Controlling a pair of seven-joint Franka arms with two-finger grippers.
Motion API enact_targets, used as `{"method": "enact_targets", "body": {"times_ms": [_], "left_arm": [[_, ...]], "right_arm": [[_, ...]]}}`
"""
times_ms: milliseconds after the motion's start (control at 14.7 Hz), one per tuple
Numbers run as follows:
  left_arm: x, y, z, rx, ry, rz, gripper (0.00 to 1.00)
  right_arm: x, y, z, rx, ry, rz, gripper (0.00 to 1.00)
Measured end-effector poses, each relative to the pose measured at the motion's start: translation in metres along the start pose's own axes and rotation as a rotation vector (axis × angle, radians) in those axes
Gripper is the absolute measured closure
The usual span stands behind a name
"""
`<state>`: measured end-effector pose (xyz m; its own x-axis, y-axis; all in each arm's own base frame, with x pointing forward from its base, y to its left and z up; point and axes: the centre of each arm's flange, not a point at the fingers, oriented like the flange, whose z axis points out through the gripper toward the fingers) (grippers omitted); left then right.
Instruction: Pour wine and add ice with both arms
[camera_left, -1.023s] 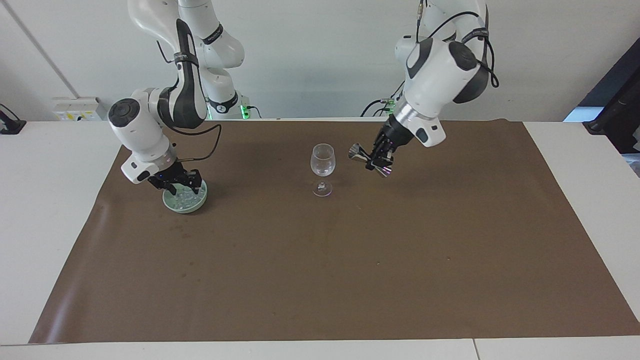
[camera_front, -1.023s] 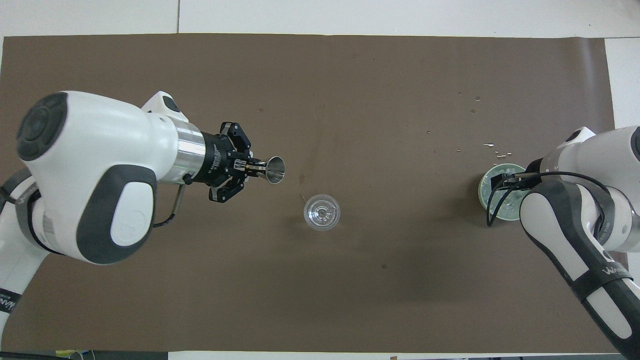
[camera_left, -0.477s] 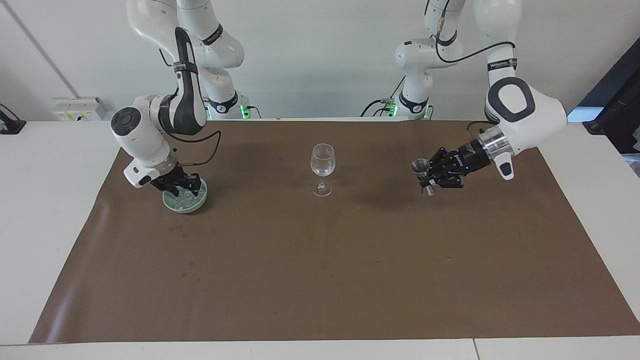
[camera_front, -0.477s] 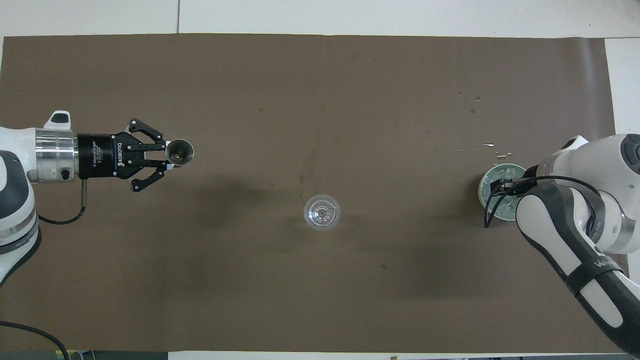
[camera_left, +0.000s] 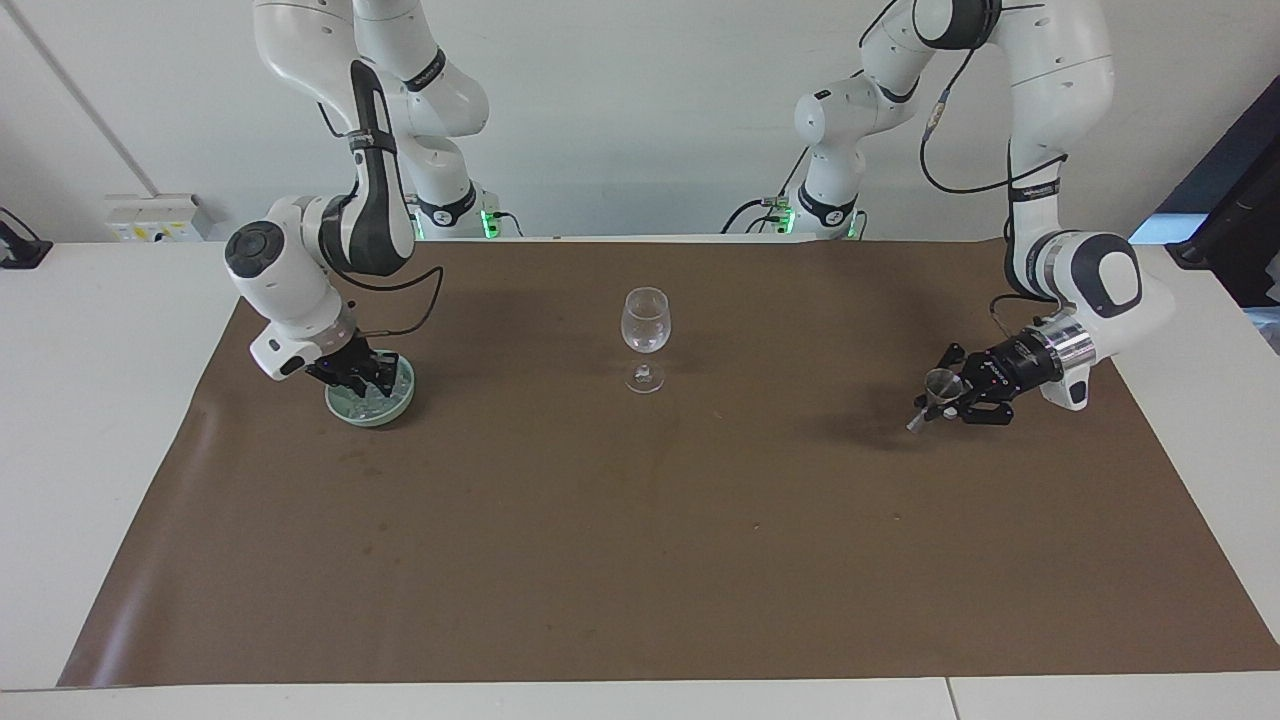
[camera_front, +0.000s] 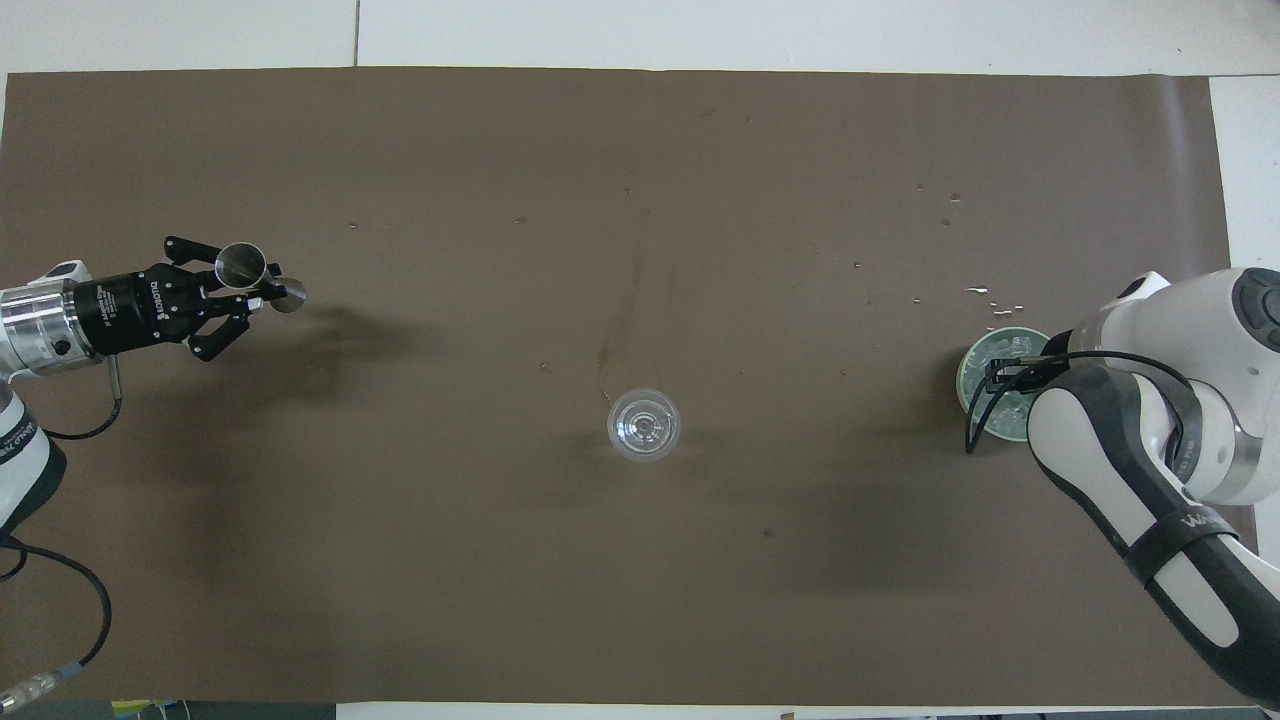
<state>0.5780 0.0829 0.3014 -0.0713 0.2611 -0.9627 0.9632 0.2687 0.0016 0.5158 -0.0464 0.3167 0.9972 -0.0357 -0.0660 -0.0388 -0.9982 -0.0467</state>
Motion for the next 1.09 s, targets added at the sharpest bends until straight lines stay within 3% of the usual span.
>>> {"method": "enact_targets", "body": {"times_ms": [341, 682, 1091], "left_arm": [[0.044, 0.002, 0.003, -0.053, -0.055, -0.031, 0.78], [0.070, 0.001, -0.013, -0.086, -0.056, -0.041, 0.78], [0.084, -0.007, -0.018, -0.105, -0.038, -0.012, 0.78]], "right_arm": [[0.000, -0.002, 0.000, 0.000, 0.000, -0.004, 0.73], [0.002, -0.006, -0.005, 0.002, -0.019, -0.011, 0.73], [0.027, -0.082, -0.099, -0.002, -0.074, -0.024, 0.73]]}}
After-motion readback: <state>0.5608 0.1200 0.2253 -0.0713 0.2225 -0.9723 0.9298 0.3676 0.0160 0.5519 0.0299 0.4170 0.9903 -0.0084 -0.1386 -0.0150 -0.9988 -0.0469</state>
